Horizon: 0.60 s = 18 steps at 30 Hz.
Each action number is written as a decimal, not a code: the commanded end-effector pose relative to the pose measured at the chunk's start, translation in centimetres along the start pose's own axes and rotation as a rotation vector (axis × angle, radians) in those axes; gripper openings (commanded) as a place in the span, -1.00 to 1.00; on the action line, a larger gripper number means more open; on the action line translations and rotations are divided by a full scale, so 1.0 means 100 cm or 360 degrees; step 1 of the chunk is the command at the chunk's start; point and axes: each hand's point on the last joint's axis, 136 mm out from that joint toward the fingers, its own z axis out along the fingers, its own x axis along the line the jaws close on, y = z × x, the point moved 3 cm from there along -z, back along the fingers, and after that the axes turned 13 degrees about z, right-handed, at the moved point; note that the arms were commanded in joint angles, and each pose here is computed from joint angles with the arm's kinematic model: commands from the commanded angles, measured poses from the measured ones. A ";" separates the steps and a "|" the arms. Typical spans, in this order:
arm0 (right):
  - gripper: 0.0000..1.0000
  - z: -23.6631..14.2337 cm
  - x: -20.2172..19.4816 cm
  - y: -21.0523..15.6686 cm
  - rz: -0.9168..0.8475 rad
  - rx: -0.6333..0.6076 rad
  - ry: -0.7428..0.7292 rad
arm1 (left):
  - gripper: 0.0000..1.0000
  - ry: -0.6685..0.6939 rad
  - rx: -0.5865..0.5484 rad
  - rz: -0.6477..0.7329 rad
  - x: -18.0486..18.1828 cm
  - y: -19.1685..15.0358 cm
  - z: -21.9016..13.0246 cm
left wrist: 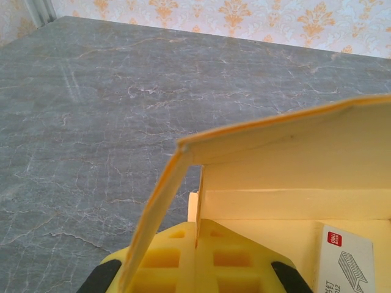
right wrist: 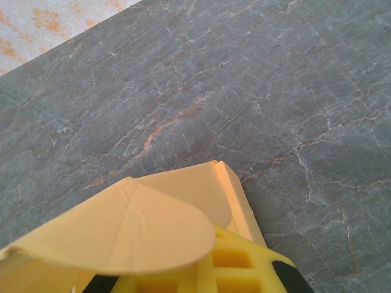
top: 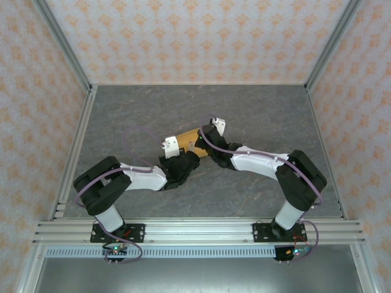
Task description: Fold the paper box
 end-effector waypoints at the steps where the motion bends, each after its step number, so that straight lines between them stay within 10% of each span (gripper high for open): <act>1: -1.00 0.000 -0.005 0.019 0.0157 -0.0106 -0.0045 | -1.00 0.0103 0.0061 0.0169 0.015 -0.017 0.000; 18: -1.00 0.005 -0.022 -0.001 0.0314 -0.0088 -0.0067 | -1.00 0.0125 0.0043 0.0211 0.012 -0.019 -0.003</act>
